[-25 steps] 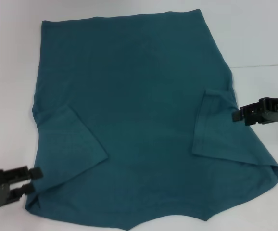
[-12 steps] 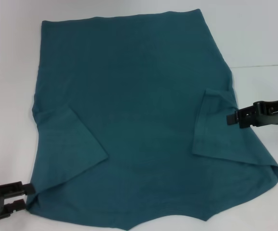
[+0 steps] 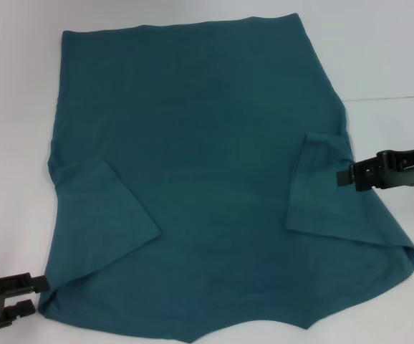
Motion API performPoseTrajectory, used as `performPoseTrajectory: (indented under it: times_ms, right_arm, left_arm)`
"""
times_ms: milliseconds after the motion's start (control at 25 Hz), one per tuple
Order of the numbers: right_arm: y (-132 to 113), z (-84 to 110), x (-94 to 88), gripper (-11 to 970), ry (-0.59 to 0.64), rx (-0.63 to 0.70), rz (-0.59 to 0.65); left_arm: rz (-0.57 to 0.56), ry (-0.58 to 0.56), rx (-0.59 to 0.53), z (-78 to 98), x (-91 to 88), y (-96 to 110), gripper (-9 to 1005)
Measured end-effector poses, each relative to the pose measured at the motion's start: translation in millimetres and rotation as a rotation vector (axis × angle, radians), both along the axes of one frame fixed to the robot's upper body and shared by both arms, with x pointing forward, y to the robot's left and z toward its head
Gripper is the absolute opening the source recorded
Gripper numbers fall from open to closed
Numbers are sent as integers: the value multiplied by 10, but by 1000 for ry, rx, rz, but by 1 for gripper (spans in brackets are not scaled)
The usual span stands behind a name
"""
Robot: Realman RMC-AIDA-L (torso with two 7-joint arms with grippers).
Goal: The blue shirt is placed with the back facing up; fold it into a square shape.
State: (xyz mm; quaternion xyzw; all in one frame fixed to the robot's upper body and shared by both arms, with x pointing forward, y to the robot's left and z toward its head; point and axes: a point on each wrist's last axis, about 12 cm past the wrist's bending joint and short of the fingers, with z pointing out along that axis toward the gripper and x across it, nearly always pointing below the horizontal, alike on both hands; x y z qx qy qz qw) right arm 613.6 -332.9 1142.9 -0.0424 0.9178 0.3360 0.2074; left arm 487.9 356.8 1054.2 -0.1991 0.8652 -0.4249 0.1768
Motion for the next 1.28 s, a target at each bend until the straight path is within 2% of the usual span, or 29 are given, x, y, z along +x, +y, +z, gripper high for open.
performPoseTrajectory:
  times_ms: [880, 1080, 1280]
  right_arm:
    - [-8, 1, 5, 556, -2, 8, -11]
    - [-17, 1, 3, 556, -3, 13, -17]
    - [-23, 3, 0, 556, -7, 18, -18]
  left_arm:
    - [7, 30, 9, -63, 9, -39, 591]
    - [-16, 39, -3, -94, 40, -118, 591]
    - [-63, 42, -4, -101, 144, -261, 590]
